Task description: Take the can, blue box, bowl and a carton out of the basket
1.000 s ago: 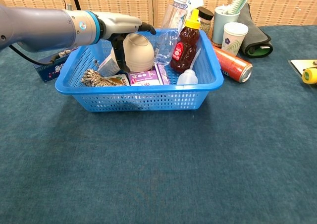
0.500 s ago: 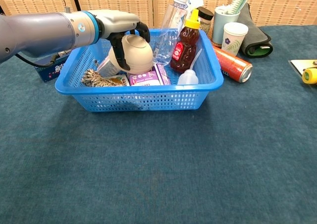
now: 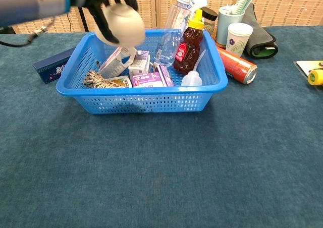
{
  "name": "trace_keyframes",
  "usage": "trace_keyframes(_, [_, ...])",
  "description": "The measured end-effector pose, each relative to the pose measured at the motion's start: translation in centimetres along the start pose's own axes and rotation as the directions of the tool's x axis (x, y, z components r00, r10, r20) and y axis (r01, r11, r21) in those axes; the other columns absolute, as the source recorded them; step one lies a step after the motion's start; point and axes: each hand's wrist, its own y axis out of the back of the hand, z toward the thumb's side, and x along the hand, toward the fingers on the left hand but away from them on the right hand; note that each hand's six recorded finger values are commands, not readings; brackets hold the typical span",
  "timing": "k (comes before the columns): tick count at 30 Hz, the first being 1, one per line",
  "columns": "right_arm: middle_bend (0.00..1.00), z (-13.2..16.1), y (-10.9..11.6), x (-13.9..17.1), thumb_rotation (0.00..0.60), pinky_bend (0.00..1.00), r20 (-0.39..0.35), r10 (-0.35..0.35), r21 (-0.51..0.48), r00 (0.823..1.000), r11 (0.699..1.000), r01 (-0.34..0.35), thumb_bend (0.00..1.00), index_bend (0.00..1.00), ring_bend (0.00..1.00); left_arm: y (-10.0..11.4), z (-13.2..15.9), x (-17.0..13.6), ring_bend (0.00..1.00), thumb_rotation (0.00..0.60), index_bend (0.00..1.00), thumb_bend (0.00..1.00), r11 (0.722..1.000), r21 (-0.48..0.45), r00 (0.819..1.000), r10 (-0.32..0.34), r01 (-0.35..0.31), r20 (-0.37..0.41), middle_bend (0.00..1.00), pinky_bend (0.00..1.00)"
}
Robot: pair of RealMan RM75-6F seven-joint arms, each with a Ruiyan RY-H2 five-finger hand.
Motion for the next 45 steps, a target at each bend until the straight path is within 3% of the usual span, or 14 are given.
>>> trace_keyframes(5, [0.00, 0.3, -0.1, 0.1, 0.600, 0.09, -0.008, 0.003, -0.003, 1.000, 1.000, -0.003, 0.00, 0.00, 0.00, 2.5, -5.0, -2.2, 0.29, 0.600, 0.34, 0.20, 0.998, -0.046, 0.996, 0.043, -0.047, -0.075, 0.23, 0.37])
trace_keyframes(9, [0.00, 0.6, -0.1, 0.2, 0.600, 0.09, -0.017, 0.004, -0.006, 1.000, 1.000, -0.004, 0.00, 0.00, 0.00, 2.9, -9.3, -4.5, 0.28, 0.600, 0.33, 0.20, 0.996, -0.077, 0.989, 0.042, -0.054, -0.143, 0.23, 0.37])
trace_keyframes(13, [0.00, 0.9, -0.2, 0.2, 0.600, 0.09, -0.025, 0.007, -0.007, 1.000, 1.000, -0.007, 0.00, 0.00, 0.00, 1.1, -12.9, -7.0, 0.27, 0.600, 0.32, 0.20, 0.994, -0.107, 0.981, -0.001, -0.020, -0.193, 0.23, 0.37])
trace_keyframes(20, [0.00, 1.4, -0.5, 0.2, 0.600, 0.09, -0.035, 0.012, -0.006, 0.999, 1.000, -0.012, 0.00, 0.00, 0.00, -2.8, -15.8, -10.2, 0.24, 0.600, 0.30, 0.20, 0.991, -0.120, 0.980, -0.073, 0.051, -0.186, 0.22, 0.36])
trace_keyframes(25, [0.00, 1.4, -0.6, 0.2, 0.600, 0.09, -0.034, 0.016, -0.006, 0.999, 1.000, -0.016, 0.00, 0.00, 0.00, -5.7, -16.8, -12.4, 0.14, 0.600, 0.26, 0.20, 0.988, -0.124, 0.980, -0.114, 0.094, -0.165, 0.16, 0.25])
trace_keyframes(27, [0.00, 1.5, -0.6, 0.2, 0.600, 0.09, -0.034, 0.017, -0.007, 0.999, 1.000, -0.018, 0.00, 0.00, 0.00, -6.5, -16.7, -13.0, 0.03, 0.600, 0.11, 0.18, 0.987, -0.117, 0.979, -0.131, 0.113, -0.155, 0.05, 0.10])
trace_keyframes(29, [0.00, 1.5, -0.6, 0.2, 0.600, 0.09, -0.034, 0.017, -0.007, 0.999, 1.000, -0.017, 0.00, 0.00, 0.00, -7.4, -16.6, -13.5, 0.00, 0.600, 0.01, 0.16, 0.984, -0.113, 0.977, -0.155, 0.139, -0.146, 0.00, 0.01])
trace_keyframes(34, [0.00, 1.5, -0.5, 0.2, 0.600, 0.09, -0.035, 0.014, -0.007, 0.999, 1.000, -0.014, 0.00, 0.00, 0.00, -8.7, -16.5, -14.2, 0.00, 0.600, 0.00, 0.11, 0.964, -0.111, 0.956, -0.256, 0.242, -0.142, 0.00, 0.00])
trace_keyframes(39, [0.00, 1.4, -0.4, 0.2, 0.600, 0.09, -0.031, 0.011, -0.010, 0.999, 1.000, -0.011, 0.00, 0.00, 0.00, -7.8, -15.6, -14.5, 0.00, 0.600, 0.00, 0.10, 0.964, -0.106, 0.958, -0.256, 0.244, -0.126, 0.00, 0.00])
trace_keyframes(45, [0.00, 1.5, -0.4, 0.2, 0.600, 0.09, -0.036, 0.012, -0.012, 0.999, 1.000, -0.012, 0.00, 0.00, 0.00, -4.1, -12.9, -12.5, 0.00, 0.600, 0.00, 0.10, 0.982, -0.131, 0.988, -0.142, 0.133, -0.066, 0.00, 0.00])
